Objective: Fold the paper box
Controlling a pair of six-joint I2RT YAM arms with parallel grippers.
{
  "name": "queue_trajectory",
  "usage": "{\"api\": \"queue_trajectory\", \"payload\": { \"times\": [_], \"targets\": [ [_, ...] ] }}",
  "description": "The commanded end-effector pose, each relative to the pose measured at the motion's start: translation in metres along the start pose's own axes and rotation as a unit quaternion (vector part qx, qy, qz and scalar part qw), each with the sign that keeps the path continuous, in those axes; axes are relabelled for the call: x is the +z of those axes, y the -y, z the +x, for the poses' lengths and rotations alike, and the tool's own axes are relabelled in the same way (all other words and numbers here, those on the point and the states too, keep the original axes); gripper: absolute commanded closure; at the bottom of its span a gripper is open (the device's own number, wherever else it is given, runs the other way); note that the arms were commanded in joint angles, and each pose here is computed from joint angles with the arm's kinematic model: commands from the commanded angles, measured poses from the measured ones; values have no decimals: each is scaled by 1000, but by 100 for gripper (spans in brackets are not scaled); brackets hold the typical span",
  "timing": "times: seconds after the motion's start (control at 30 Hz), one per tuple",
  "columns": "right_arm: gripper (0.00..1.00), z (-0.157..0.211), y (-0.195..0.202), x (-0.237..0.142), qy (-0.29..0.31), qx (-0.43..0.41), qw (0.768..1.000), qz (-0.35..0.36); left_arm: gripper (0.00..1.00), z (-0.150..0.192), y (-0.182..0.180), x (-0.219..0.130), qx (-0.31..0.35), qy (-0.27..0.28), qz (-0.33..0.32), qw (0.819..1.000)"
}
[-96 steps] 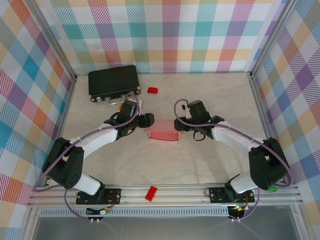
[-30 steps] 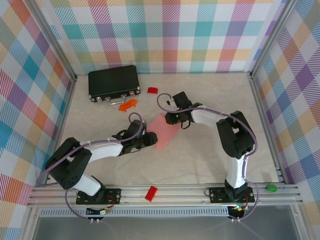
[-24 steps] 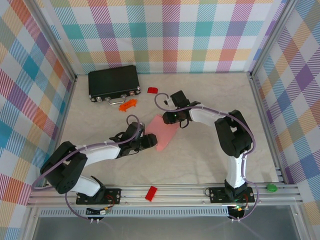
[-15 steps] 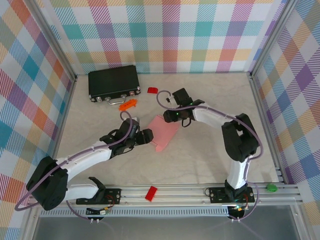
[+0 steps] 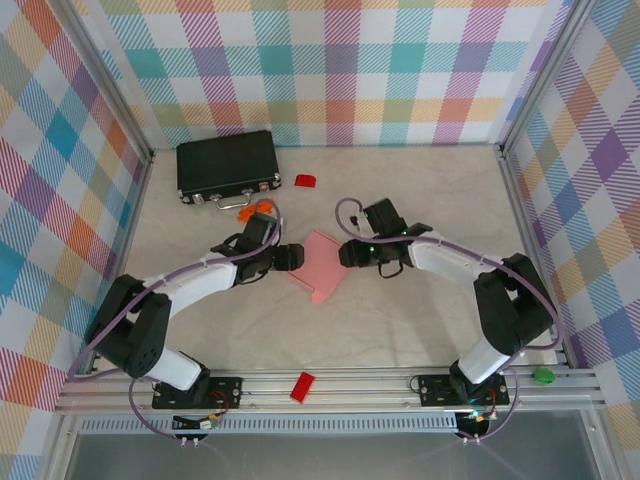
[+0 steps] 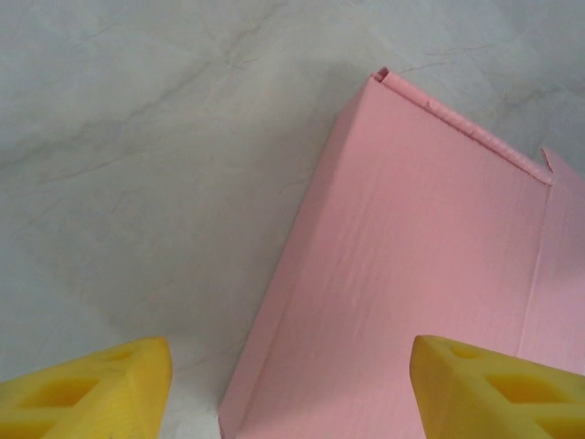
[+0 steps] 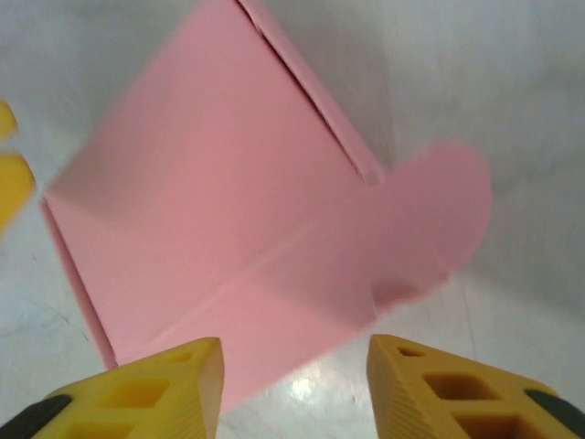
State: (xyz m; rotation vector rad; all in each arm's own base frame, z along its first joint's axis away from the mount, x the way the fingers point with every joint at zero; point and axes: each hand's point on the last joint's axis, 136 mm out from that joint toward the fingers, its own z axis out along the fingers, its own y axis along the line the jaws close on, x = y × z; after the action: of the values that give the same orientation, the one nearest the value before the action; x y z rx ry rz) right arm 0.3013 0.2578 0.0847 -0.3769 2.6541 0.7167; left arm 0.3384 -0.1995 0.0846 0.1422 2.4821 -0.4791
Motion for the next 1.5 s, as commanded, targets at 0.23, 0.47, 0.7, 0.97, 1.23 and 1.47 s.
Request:
{"api": "queue_trajectory", "payload": {
  "times": [0.23,0.47,0.7,0.97,1.23,1.47],
  "targets": [
    [56,1,-9,15,11,66,997,-40,42,-7,13,26,22,-14,43,999],
    [55,-9,-2,28,12,65,998,-20,48,17,7,17,-30,-31,42,998],
    [54,-28,-7,29,15,40,999,-13,52,39,10,2,-97,-34,68,992],
    [48,-33,0,9,39,51,998,-10,47,45,-2,-9,-121,-11,44,992],
    [37,-9,-1,13,33,104,990,-87,41,26,-7,-6,-83,8,36,996],
    [36,-3,-19,28,29,133,974,-180,48,16,2,6,-51,-6,53,997]
  ]
}}
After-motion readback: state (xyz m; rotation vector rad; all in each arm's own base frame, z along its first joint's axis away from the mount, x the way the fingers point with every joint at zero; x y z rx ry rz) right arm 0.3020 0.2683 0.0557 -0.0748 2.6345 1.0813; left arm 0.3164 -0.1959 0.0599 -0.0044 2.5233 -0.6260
